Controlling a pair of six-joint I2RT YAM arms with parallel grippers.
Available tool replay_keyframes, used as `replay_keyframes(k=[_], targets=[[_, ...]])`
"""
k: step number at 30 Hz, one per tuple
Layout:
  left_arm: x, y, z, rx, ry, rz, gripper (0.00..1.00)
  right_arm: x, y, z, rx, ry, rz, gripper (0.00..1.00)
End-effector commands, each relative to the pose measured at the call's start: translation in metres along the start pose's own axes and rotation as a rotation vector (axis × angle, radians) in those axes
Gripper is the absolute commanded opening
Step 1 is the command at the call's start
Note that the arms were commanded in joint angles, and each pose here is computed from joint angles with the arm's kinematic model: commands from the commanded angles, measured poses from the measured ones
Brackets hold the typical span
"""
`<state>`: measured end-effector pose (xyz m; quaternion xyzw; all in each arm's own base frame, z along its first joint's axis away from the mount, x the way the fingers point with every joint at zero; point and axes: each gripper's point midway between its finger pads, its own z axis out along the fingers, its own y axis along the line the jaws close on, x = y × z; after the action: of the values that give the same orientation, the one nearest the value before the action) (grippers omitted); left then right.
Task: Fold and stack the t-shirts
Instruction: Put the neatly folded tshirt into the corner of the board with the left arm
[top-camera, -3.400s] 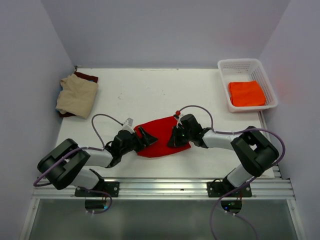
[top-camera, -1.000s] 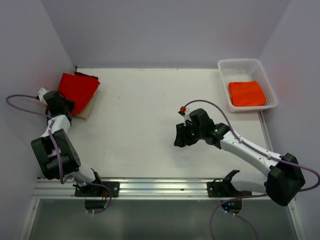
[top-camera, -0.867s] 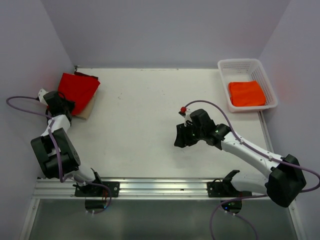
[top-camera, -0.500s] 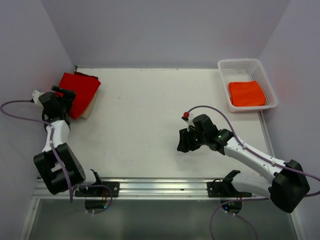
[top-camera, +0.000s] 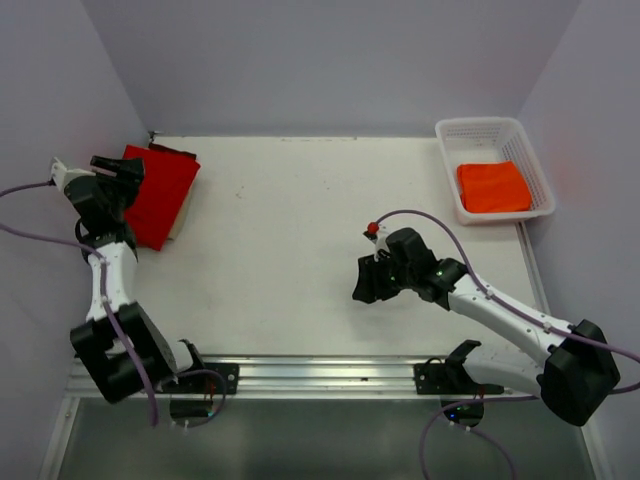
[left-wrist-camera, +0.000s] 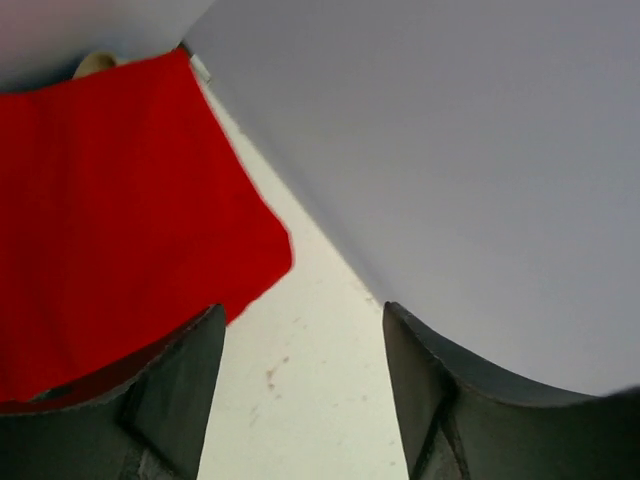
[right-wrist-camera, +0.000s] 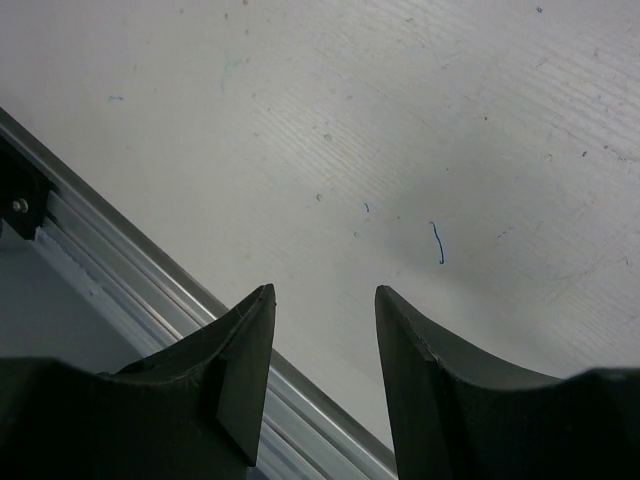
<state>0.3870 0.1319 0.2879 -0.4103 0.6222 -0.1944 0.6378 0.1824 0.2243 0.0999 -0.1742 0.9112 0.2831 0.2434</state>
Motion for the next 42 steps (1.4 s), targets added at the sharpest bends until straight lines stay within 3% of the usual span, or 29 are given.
replay_keyframes(k=[1,3,5,7,12,14,18,21,22,24,26,28,29,32,36,42], targets=[[0.036,0.040,0.055,-0.026,0.123,-0.068,0.65,-0.012,0.010,-0.006,-0.038,-0.053,0.007,0.49],[0.053,0.059,0.078,-0.058,0.180,-0.114,0.56,-0.015,0.014,-0.011,-0.045,-0.061,0.008,0.49],[0.077,0.098,0.104,-0.151,0.233,-0.116,0.54,-0.018,0.015,-0.015,-0.044,-0.074,0.011,0.49],[0.104,0.138,0.118,-0.246,0.285,-0.132,0.56,-0.021,0.018,-0.021,-0.051,-0.097,0.011,0.49],[0.148,0.172,0.114,-0.300,0.401,-0.172,0.63,-0.022,0.019,-0.027,-0.053,-0.121,0.027,0.49],[0.134,0.151,0.115,-0.219,0.353,-0.147,0.67,-0.021,0.019,-0.027,-0.056,-0.121,0.024,0.49],[0.094,0.073,0.106,-0.030,0.305,-0.057,0.89,-0.024,0.019,-0.027,-0.052,-0.129,0.011,0.52],[0.088,0.023,0.088,0.050,0.314,0.047,0.92,-0.032,0.019,-0.030,-0.046,-0.155,-0.002,0.57],[0.078,-0.008,0.074,0.116,0.292,0.082,0.92,-0.033,0.019,-0.031,-0.040,-0.163,-0.004,0.61],[0.099,-0.038,0.050,0.186,0.341,0.148,0.94,-0.041,0.016,-0.035,-0.014,-0.198,-0.005,0.70],[0.113,-0.079,0.016,0.308,0.372,0.209,1.00,-0.047,0.013,-0.039,0.012,-0.225,-0.003,0.84],[0.127,-0.096,-0.017,0.360,0.407,0.261,1.00,-0.053,0.008,-0.046,0.044,-0.270,-0.001,0.99],[0.144,-0.109,-0.034,0.402,0.432,0.308,1.00,-0.056,0.007,-0.049,0.054,-0.289,-0.002,0.99],[0.177,-0.120,-0.082,0.485,0.508,0.373,1.00,-0.063,-0.003,-0.060,0.122,-0.335,0.009,0.99],[0.212,-0.095,-0.129,0.507,0.634,0.423,1.00,-0.062,-0.014,-0.069,0.196,-0.347,0.026,0.99],[0.222,-0.091,-0.170,0.610,0.700,0.452,1.00,-0.066,-0.024,-0.079,0.245,-0.407,0.046,0.99]])
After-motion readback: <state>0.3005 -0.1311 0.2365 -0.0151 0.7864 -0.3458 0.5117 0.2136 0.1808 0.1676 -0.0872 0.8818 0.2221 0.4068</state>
